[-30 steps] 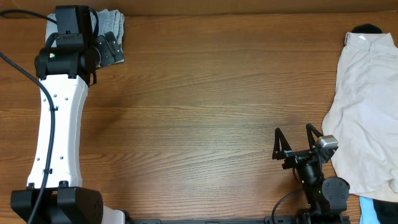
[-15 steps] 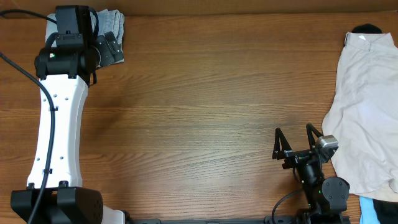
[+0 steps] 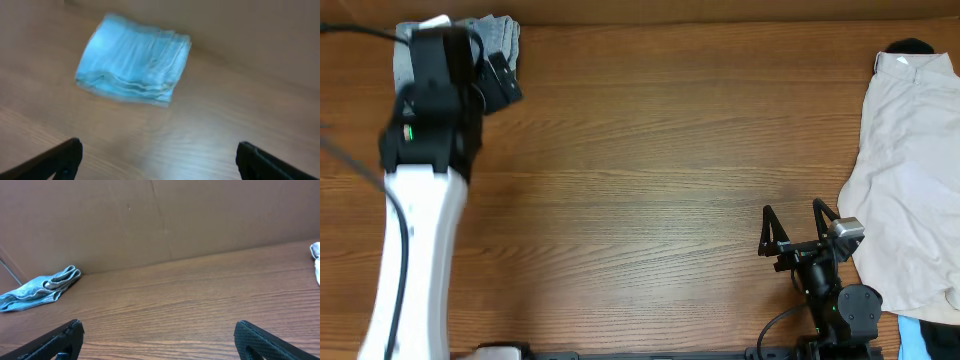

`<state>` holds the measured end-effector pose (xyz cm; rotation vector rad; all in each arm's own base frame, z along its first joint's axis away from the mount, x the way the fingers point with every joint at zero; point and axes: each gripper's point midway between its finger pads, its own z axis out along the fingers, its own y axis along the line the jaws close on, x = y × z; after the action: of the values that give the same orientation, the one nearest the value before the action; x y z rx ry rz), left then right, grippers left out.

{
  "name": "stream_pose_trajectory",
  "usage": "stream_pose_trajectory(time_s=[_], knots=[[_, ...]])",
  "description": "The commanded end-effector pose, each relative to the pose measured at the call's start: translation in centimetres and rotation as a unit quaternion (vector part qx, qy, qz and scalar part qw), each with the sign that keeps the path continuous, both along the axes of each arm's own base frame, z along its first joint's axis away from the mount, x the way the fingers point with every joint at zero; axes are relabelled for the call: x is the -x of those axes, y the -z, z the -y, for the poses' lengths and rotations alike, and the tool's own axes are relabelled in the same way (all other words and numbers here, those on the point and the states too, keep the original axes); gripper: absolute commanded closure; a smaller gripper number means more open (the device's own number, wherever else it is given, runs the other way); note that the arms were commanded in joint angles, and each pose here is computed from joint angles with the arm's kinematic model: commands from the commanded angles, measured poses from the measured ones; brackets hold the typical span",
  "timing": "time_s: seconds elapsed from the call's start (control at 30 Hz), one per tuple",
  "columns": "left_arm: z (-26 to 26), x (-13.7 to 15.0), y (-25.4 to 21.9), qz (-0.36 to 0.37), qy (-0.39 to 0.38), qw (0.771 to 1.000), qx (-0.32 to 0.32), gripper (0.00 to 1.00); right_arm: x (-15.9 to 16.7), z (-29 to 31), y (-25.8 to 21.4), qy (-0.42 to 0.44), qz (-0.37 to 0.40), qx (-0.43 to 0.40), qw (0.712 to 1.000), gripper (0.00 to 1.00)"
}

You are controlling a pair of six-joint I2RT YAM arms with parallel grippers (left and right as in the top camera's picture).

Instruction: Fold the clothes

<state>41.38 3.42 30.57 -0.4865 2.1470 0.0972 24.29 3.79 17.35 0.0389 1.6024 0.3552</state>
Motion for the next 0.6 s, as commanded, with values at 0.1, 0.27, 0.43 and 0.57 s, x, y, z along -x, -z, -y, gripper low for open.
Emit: stream_pose_trajectory(time_s=[0.1, 0.27, 0.43, 0.57], knots=[[2.6, 5.4, 3.2, 0.099, 0.053, 0.993, 0.024, 0.00, 0.0, 0.1, 0.0, 0.004, 0.004, 0.000, 1.000, 0.00], [2.2, 10.8, 8.1, 0.166, 0.040, 0.983, 0.064, 0.00, 0.0, 0.1, 0.0, 0.004, 0.004, 0.000, 1.000, 0.00], [2.0, 15.0, 12.9, 0.195, 0.029, 0.976, 0.089, 0.00, 0.0, 0.1, 0.0, 0.004, 0.004, 0.000, 1.000, 0.00], [2.0, 16.3, 15.0, 0.221, 0.033, 0.970, 0.092, 0.00, 0.0, 0.1, 0.0, 0.004, 0.004, 0.000, 1.000, 0.00]])
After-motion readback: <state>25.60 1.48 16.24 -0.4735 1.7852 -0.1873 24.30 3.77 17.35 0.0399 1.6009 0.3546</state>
